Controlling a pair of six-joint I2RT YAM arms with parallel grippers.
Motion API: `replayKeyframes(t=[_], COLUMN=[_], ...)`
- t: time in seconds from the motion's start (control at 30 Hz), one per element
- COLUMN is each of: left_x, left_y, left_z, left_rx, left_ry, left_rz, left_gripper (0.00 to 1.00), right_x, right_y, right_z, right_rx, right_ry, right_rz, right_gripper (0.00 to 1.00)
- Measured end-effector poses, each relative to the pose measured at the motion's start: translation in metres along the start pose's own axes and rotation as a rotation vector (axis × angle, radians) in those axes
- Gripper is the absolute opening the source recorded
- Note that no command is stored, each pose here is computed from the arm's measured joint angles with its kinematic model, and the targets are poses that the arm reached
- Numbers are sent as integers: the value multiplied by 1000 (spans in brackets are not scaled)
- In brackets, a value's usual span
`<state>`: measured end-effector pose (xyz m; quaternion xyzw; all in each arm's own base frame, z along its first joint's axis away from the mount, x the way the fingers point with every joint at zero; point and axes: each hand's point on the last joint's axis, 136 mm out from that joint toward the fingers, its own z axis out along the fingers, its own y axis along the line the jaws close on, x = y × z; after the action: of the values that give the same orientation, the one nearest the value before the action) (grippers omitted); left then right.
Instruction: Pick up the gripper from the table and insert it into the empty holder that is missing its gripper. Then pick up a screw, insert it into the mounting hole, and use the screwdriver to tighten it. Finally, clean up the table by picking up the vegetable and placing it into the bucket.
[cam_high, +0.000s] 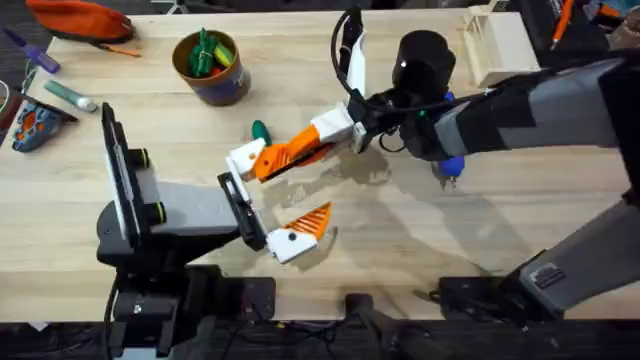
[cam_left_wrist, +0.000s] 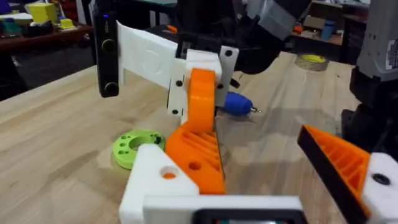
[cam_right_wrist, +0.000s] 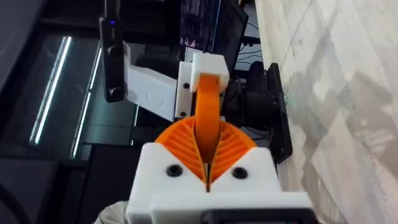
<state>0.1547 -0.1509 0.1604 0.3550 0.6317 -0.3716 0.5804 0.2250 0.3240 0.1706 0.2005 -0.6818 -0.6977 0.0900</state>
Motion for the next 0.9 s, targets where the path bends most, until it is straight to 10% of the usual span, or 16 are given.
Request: replayKeyframes(t=[0.9], left_x=[0], left_y=[1], left_z=[0], left_rx=[-3], left_ry=[0], left_rz=[0], left_gripper=[985], right_x=[-13], right_y=[-2], right_z=[2], right_rx=[19], right_ry=[-73], right_rz=[11], right_gripper=[9])
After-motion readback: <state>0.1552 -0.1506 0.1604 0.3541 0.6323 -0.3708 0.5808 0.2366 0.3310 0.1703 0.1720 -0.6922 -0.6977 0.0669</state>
